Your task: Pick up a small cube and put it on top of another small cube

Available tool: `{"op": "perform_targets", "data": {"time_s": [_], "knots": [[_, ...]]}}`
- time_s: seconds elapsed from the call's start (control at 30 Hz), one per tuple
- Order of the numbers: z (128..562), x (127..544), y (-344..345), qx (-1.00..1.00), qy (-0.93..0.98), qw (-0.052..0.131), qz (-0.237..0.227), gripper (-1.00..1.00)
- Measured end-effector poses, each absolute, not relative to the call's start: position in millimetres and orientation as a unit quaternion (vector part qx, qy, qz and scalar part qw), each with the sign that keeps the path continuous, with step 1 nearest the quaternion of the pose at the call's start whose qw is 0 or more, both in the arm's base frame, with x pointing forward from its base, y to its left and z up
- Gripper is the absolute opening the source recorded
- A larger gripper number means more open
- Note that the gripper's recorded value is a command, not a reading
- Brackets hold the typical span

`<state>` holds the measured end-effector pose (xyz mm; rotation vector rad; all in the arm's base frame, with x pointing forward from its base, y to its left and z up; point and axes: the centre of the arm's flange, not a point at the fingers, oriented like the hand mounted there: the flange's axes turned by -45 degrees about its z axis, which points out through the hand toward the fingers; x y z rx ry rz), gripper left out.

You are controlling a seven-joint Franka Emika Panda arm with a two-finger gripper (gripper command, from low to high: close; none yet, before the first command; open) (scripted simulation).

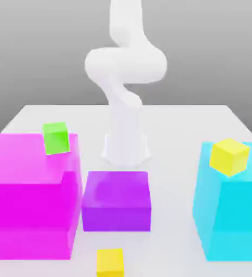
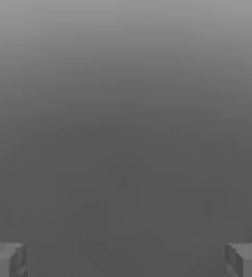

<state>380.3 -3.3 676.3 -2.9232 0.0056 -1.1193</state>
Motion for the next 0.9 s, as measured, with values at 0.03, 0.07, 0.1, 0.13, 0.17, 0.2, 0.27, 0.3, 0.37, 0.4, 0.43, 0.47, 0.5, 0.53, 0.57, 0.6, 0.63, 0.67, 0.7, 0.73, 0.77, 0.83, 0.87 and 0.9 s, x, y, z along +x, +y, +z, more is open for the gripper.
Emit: {"op": "perform_targets", "data": {"time_s": [0.03,0.07,0.1,0.13,0.17,0.2,0.27,0.3,0.37,0.4,0.43,0.47,0.5,0.53,0.57,0.6,0.63,0.67,0.7,0.73,0.77,0.83,0.87,0.9], "knots": [[660.6,394.1,-4.6,-0.939,0.0,0.007,-0.344,0.0],[645.0,406.6,-5.8,-0.944,-0.002,0.008,-0.33,0.0],[629.3,418.3,-6.9,-0.948,-0.004,0.009,-0.317,0.0],[613.3,429.2,-7.9,-0.953,-0.006,0.009,-0.304,0.0],[597.0,439.5,-8.9,-0.957,-0.007,0.01,-0.291,0.0],[580.4,449.1,-9.9,-0.96,-0.009,0.011,-0.278,0.0],[546.2,466.3,-11.8,-0.968,-0.012,0.012,-0.252,0.0],[528.7,473.9,-12.8,-0.971,-0.014,0.012,-0.239,0.0],[492.9,487.0,-14.6,-0.977,-0.017,0.012,-0.212,0.0],[474.7,492.5,-15.5,-0.98,-0.018,0.012,-0.199,0.0],[456.3,497.4,-16.4,-0.982,-0.019,0.012,-0.186,0.0],[437.7,501.5,-17.4,-0.985,-0.021,0.012,-0.173,0.0],[419.1,504.9,-18.3,-0.987,-0.022,0.012,-0.159,0.0],[400.3,507.6,-19.3,-0.989,-0.024,0.011,-0.146,0.0],[381.5,509.6,-20.5,-0.991,-0.025,0.011,-0.133,0.0],[362.7,510.9,-21.7,-0.992,-0.026,0.01,-0.119,0.0],[343.8,511.4,-23.0,-0.994,-0.027,0.009,-0.106,0.0],[325.0,511.3,-24.3,-0.995,-0.028,0.008,-0.092,0.0],[306.2,510.4,-25.4,-0.996,-0.03,0.007,-0.079,0.0],[287.5,508.8,-26.6,-0.997,-0.031,0.006,-0.065,0.0],[269.0,506.6,-27.8,-0.998,-0.033,0.005,-0.052,0.0],[232.2,500.0,-30.4,-0.999,-0.036,0.003,-0.025,0.0],[214.6,496.2,-31.8,-0.999,-0.037,0.001,-0.012,0.0],[199.3,494.7,-32.4,-0.999,-0.038,0.001,-0.006,0.0]]}}
